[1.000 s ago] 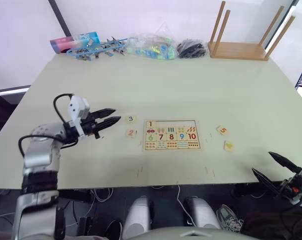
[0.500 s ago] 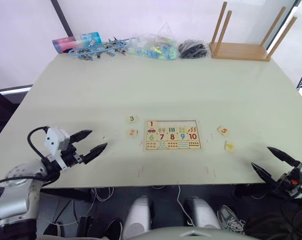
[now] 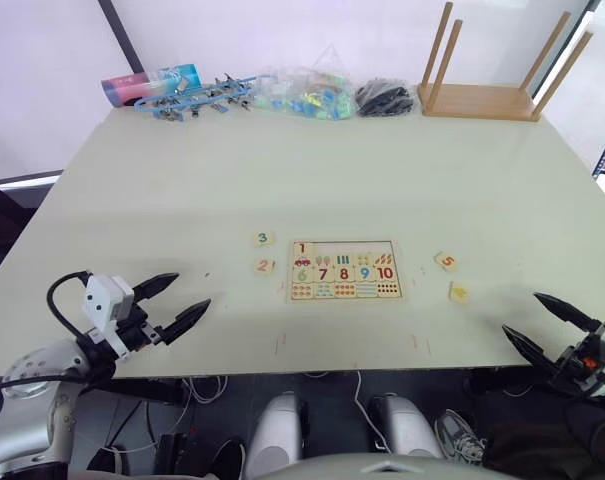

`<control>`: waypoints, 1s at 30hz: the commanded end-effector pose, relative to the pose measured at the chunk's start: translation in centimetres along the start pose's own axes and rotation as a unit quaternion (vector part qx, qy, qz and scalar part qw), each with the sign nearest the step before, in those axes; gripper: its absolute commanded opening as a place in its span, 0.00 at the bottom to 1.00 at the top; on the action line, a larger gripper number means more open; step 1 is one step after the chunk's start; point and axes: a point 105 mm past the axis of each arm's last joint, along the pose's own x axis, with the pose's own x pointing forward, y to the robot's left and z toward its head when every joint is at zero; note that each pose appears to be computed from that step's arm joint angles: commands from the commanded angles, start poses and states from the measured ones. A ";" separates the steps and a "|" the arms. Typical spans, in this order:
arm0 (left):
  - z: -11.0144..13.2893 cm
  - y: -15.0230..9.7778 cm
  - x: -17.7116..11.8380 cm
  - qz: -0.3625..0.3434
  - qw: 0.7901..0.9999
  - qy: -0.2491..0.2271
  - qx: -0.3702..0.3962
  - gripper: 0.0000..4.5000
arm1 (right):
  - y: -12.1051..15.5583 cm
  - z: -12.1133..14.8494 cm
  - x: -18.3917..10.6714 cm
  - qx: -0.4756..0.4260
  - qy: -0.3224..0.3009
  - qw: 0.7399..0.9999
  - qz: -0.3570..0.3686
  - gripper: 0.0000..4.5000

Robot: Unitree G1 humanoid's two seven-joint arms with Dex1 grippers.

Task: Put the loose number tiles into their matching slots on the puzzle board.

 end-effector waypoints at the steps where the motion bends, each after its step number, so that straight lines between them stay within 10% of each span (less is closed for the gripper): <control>1: 0.6 0.4 -0.7 0.003 1.000 -0.008 0.016 0.99 | -0.1 1.5 0.2 -0.014 -0.012 1.000 0.003 1.00; 30: 0.8 0.9 -0.3 -0.041 0.998 -0.002 0.039 0.99 | 0.9 2.3 0.4 -0.007 -0.013 1.000 0.006 1.00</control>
